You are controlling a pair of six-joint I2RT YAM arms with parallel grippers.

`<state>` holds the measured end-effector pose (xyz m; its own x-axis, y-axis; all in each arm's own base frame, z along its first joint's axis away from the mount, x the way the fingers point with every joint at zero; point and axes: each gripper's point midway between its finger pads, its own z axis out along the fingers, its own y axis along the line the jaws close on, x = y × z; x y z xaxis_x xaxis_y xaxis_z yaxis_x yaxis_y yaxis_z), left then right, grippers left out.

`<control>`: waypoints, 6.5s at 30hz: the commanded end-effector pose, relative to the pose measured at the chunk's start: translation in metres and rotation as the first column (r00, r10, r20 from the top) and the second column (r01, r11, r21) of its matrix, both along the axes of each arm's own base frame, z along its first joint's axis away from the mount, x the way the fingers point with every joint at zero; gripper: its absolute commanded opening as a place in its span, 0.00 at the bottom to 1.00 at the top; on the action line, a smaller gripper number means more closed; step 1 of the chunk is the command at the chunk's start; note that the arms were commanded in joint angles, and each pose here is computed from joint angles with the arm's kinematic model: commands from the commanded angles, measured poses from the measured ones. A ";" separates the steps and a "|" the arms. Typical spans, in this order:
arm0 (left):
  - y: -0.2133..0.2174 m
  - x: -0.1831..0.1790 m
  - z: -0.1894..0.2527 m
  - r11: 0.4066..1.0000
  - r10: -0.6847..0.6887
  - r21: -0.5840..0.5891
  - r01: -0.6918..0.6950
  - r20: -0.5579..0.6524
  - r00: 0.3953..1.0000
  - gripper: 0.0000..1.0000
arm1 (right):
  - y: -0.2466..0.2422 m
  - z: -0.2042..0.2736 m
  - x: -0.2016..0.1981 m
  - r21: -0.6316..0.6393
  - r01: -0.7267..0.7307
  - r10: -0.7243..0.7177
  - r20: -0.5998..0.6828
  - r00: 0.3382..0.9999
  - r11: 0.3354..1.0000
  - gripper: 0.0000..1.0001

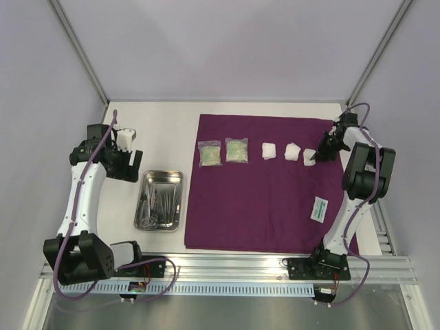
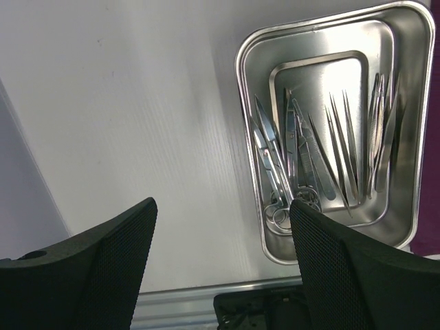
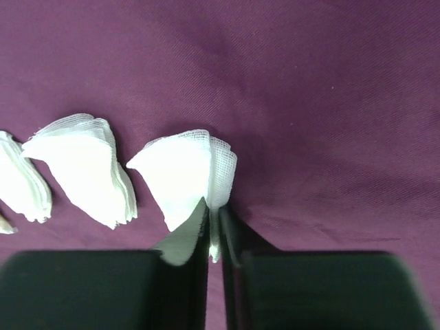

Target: Prepare the surgical pack

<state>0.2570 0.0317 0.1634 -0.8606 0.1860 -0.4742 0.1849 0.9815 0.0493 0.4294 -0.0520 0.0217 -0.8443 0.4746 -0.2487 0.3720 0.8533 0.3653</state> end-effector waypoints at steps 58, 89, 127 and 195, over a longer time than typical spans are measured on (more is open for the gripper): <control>-0.034 0.012 0.025 0.995 -0.101 0.008 0.101 -0.018 0.995 0.85 | 0.070 0.039 0.037 0.299 0.109 -0.190 0.257 0.948 0.948 0.00; -0.030 0.013 0.025 0.995 -0.093 0.030 0.093 -0.014 0.996 0.85 | 0.046 0.029 0.036 0.139 0.034 -0.062 0.207 0.976 0.990 0.40; -0.028 0.013 0.026 0.995 -0.089 0.038 0.090 -0.008 0.996 0.85 | 0.114 0.081 0.040 0.245 -0.188 0.096 0.344 0.934 0.951 0.00; -0.034 0.011 0.028 0.994 -0.107 0.013 0.107 -0.013 0.994 0.85 | 0.183 0.002 0.049 0.421 -0.266 0.204 0.186 0.961 0.867 0.36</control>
